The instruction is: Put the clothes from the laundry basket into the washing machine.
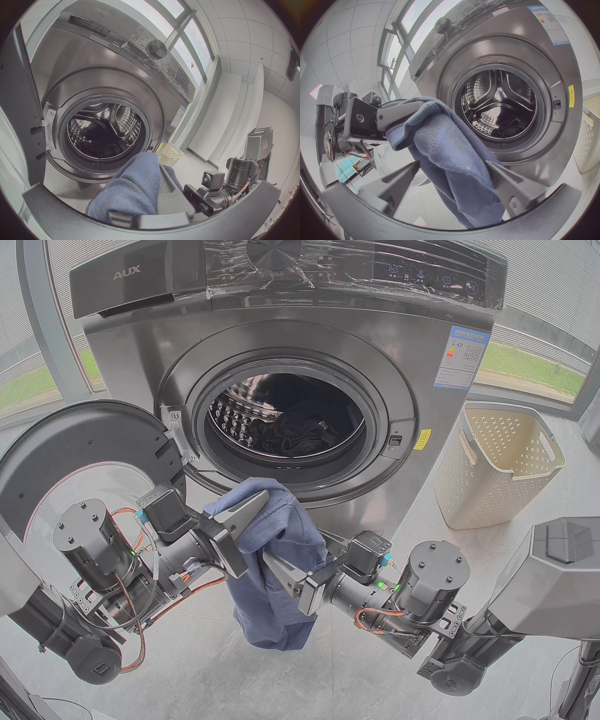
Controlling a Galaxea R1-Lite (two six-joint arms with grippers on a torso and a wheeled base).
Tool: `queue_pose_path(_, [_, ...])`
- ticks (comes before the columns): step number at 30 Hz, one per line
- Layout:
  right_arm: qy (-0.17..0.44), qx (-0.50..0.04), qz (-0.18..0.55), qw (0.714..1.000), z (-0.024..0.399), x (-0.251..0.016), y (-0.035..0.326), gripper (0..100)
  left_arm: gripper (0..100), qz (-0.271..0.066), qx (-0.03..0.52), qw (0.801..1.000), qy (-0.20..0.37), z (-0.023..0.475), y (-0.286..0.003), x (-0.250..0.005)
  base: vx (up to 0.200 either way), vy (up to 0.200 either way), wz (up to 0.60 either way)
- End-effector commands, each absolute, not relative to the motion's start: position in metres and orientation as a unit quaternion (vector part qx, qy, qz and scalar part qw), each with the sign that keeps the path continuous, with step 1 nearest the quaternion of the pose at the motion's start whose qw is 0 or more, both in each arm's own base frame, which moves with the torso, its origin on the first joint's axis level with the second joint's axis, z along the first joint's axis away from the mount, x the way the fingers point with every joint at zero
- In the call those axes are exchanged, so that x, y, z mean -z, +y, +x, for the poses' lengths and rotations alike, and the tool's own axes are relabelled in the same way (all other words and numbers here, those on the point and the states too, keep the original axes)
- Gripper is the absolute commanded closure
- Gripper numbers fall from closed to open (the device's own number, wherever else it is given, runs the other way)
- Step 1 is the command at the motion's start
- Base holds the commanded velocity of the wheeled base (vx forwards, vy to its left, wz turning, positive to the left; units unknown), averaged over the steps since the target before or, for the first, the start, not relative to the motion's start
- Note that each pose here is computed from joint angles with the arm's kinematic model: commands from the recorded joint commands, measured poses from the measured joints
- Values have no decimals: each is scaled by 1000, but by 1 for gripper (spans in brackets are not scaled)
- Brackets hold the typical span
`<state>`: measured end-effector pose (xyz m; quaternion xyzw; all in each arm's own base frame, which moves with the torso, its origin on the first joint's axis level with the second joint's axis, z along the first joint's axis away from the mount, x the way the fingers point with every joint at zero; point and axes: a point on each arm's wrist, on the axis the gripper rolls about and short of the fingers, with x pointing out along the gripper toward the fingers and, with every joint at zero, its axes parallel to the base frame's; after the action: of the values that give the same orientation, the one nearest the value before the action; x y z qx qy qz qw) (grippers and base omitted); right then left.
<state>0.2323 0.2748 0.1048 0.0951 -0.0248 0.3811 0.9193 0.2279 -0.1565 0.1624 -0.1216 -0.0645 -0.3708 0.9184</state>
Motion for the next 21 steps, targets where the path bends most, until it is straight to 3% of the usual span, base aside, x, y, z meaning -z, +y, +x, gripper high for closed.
queue_pose_path(1, [-30,-384,98,917,232,-107,278,100,100,-122,370,919,-65,228,-156,-163,0,0,0])
queue_pose_path(9, [-47,-395,110,911,219,-124,278,100,100,-119,366,921,-54,232,-156,-156,0,0,0])
queue_pose_path(17, [-32,-397,108,911,211,-121,271,100,100,-120,366,922,-45,231,-155,-153,0,0,0])
queue_pose_path(18, [-31,-397,108,911,210,-122,270,100,0,-122,366,922,-47,232,-156,-153,0,0,0])
queue_pose_path(21, [-33,-400,110,909,206,-125,268,100,0,-127,365,921,-50,233,-156,-156,0,0,0])
